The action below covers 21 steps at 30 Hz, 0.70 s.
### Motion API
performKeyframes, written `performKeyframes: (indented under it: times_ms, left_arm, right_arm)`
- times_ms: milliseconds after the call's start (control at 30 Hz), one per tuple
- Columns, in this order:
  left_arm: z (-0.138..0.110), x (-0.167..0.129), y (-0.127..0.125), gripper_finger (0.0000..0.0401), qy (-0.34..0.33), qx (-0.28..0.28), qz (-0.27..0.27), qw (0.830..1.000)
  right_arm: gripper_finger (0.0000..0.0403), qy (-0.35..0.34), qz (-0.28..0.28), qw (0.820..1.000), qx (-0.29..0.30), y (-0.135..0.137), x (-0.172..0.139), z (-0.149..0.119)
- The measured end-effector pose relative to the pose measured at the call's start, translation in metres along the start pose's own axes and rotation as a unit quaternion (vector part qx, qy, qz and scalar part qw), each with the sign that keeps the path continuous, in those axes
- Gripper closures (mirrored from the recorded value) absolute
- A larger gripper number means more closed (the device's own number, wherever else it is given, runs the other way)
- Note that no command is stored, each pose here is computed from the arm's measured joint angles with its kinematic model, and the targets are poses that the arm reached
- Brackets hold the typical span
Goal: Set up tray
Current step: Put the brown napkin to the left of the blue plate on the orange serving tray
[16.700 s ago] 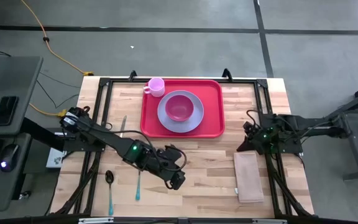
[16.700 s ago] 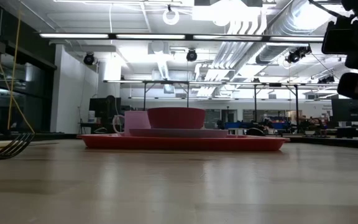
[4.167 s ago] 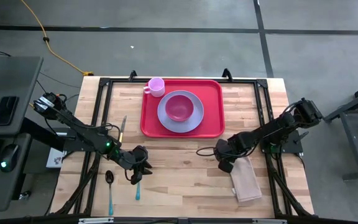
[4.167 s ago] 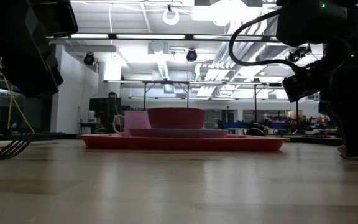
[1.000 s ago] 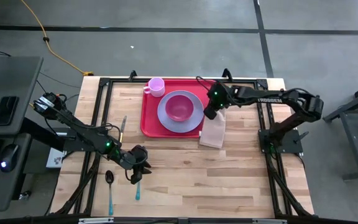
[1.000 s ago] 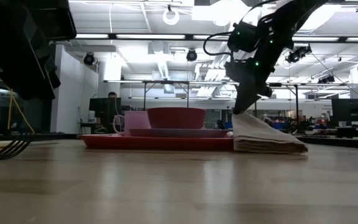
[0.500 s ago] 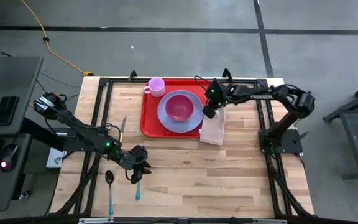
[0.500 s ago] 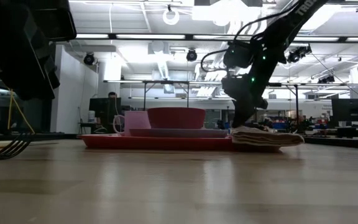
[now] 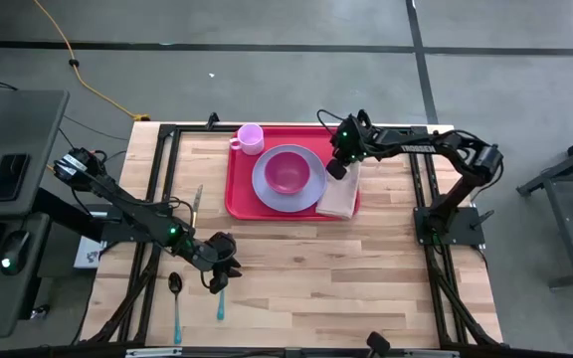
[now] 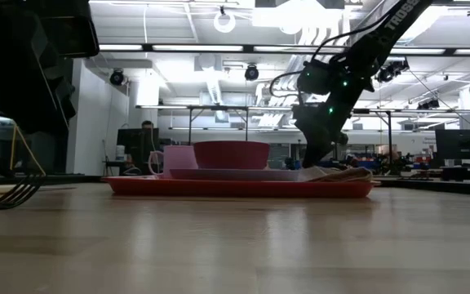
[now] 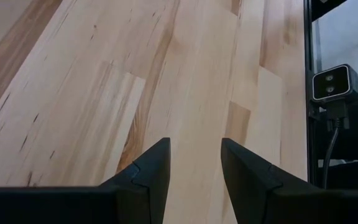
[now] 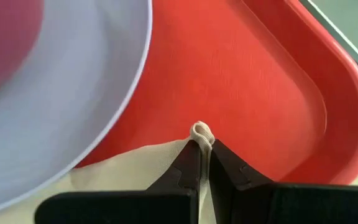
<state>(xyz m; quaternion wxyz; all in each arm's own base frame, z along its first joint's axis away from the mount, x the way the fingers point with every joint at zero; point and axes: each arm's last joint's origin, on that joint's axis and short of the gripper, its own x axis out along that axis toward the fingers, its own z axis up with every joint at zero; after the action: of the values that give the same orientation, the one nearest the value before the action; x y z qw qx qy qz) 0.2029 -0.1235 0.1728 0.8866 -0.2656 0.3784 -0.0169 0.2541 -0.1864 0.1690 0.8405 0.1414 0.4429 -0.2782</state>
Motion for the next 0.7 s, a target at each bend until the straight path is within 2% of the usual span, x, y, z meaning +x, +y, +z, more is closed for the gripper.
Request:
performKeyframes:
  times_ms: [167,367,700]
  left_arm:
    - [0.000,0.000,0.000,0.0229,0.000,0.000,0.000,1.000]
    - [0.000,0.000,0.000,0.0229,0.000,-0.014,0.000,1.000]
    - [-0.002,0.000,-0.002,0.0229,0.032,-0.026,-0.026,0.999]
  right_arm:
    - [0.0403,-0.015,0.007,1.000,-0.008,-0.004,0.007,0.002]
    - [0.0403,0.001,0.019,1.000,-0.022,-0.006,0.026,0.007]
    - [0.0403,0.021,0.027,0.997,-0.071,-0.006,0.047,0.048]
